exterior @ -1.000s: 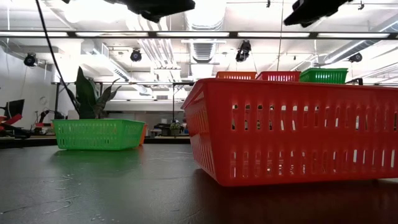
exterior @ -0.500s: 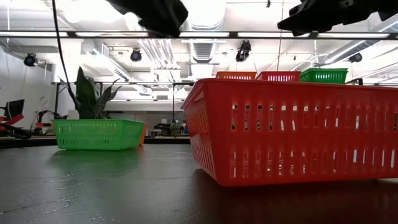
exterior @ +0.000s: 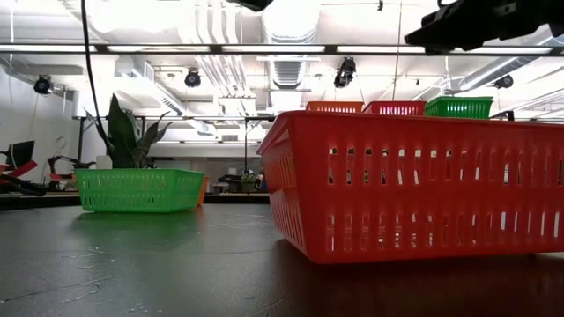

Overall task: Stack baskets on shelf by color
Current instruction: Stack the left red bin on the other red bin on the shelf

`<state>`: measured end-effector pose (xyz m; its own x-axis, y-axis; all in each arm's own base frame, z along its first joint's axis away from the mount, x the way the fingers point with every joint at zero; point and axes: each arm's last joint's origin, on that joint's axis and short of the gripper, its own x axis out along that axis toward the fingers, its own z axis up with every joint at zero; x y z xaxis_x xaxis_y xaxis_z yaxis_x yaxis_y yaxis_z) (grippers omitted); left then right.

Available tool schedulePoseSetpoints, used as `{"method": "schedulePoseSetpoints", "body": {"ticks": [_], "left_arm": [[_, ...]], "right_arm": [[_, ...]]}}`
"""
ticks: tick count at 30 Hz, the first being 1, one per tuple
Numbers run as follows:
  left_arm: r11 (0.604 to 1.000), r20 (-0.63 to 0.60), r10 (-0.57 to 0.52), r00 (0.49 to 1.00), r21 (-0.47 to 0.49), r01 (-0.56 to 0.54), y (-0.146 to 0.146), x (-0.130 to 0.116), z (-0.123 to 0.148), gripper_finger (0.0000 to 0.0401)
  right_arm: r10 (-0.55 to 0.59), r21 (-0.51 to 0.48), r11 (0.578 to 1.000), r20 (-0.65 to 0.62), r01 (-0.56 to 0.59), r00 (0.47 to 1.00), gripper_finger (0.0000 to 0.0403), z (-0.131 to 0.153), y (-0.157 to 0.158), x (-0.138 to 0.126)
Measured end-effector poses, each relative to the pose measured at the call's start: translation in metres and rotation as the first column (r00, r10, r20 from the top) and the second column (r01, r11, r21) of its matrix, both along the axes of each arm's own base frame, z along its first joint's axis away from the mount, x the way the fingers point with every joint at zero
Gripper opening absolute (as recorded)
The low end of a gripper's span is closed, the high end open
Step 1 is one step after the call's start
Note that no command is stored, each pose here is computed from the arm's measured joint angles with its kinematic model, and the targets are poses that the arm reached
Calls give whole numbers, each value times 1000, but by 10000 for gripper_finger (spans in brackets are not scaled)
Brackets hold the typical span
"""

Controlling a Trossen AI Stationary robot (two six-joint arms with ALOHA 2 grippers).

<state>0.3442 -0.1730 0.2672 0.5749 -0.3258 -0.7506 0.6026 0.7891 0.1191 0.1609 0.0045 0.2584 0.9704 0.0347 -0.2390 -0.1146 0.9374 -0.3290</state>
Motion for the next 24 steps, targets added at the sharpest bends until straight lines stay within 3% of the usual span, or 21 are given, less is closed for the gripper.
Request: {"method": "schedulePoseSetpoints", "body": {"ticks": [12,24], "left_arm": [[993,29,-93,995,82,90,-3,24,-19,130],[988,-60,-103,993,113,109,10,40,-57,130]], "right_arm": [[25,6,1000,18,-25,1000,9,2,1,-3],[26,3,1000,19,-26,999,9,3,1,-4]]}}
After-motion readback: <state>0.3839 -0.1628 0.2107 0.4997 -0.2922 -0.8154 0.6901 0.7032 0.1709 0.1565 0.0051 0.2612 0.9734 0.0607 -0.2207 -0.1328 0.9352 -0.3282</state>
